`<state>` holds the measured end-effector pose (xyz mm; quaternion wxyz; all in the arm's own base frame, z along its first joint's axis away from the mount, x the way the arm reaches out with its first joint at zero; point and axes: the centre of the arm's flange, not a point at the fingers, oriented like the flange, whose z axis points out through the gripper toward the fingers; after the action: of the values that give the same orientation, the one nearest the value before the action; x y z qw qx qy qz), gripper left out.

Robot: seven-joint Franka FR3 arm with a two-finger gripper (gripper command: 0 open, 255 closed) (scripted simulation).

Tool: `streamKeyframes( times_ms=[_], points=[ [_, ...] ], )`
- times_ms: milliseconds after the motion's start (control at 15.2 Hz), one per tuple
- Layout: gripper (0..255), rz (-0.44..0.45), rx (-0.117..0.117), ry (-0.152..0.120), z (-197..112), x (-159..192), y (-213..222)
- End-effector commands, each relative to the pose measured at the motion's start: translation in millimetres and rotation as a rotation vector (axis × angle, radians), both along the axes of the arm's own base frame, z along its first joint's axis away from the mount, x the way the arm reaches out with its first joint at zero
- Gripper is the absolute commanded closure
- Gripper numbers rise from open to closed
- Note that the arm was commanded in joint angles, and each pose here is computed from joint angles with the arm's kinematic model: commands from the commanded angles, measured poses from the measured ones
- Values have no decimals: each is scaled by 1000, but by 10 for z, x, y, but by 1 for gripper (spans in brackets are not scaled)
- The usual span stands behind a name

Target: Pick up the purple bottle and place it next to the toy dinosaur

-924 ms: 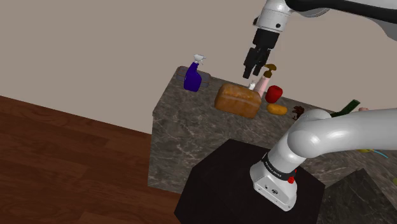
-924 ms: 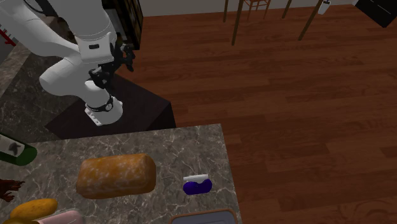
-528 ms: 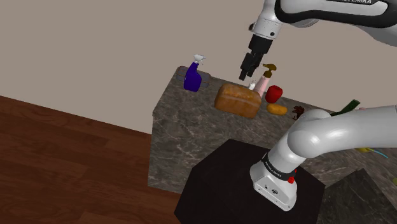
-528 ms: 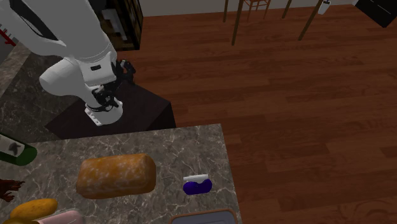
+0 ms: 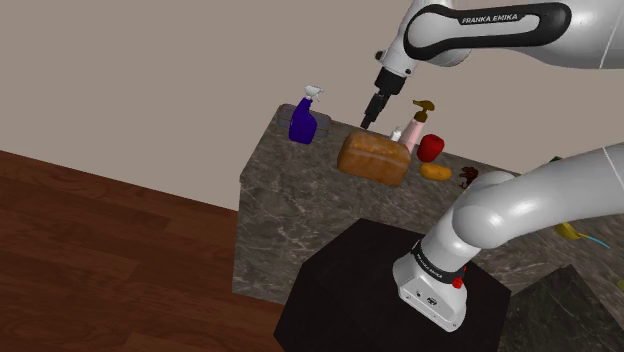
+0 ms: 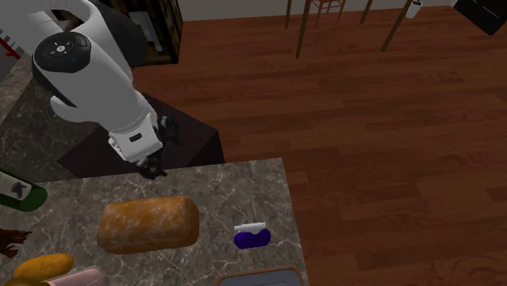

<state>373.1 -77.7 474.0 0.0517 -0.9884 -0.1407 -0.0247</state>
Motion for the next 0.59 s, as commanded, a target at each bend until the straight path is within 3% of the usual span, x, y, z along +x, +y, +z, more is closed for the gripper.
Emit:
streamKeyframes(
  times_ms=[0,528],
  points=[
    [0,43,6,-33,-150,142,-108],
    [0,203,35,-151,-644,866,-547]
  ],
)
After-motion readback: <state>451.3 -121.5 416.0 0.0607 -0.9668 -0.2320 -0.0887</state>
